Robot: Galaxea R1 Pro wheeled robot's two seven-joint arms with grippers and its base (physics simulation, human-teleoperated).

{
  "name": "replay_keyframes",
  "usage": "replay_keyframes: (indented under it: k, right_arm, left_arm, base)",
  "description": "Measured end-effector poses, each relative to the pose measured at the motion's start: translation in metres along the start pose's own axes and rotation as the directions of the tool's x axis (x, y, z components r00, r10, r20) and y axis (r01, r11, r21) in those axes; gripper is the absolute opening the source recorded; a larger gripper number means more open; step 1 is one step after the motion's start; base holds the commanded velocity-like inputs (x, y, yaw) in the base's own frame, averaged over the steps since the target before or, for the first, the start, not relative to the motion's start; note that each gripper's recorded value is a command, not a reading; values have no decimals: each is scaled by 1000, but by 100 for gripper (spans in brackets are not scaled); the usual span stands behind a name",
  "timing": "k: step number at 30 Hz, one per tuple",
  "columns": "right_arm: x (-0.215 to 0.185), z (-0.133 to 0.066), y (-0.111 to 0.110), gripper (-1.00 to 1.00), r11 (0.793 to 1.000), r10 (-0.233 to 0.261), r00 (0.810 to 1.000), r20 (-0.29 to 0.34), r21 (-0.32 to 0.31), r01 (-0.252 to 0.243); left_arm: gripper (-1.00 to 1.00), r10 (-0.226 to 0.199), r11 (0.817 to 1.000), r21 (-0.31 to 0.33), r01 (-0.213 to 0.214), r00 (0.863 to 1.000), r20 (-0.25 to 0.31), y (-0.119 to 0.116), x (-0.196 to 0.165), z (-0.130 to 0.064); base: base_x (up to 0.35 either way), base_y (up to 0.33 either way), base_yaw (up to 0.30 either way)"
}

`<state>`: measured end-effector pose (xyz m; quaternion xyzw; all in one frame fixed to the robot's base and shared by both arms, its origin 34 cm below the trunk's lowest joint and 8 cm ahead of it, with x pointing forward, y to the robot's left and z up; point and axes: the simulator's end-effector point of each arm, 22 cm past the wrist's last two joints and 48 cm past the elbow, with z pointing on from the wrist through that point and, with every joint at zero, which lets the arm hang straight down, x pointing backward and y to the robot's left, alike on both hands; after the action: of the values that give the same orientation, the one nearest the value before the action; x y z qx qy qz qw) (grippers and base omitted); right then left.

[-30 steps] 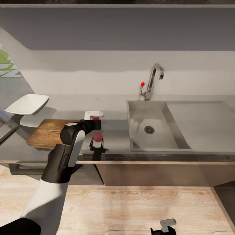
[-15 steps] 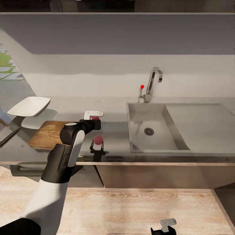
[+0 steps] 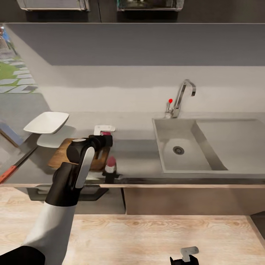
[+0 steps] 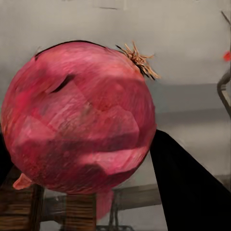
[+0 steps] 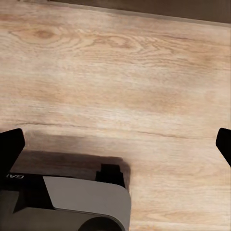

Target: In the kitchen, take the Vidalia onion out of the sink, dice it on the chopping board with the paring knife, put the diced onion into the bowl on the countertop, then place both the paring knife and the chopping board into the sink.

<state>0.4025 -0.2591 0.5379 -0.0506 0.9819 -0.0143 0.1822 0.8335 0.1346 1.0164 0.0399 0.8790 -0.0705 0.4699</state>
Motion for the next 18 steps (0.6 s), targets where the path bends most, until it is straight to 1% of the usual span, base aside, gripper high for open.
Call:
replay_keyframes:
  k: [15, 18]
  right_arm:
    - [-11, -3, -1, 100, 1000, 0, 1000, 23, 2, 0]
    - [-12, -3, -1, 100, 1000, 0, 1000, 25, 3, 0]
  left_arm:
    - [-100, 6, 1000, -2, -6, 1000, 21, 0, -12, -10]
    - [-100, 10, 1000, -3, -10, 1000, 22, 0, -12, -11]
  base:
    - [0, 302, 0]
    - [50, 299, 0]
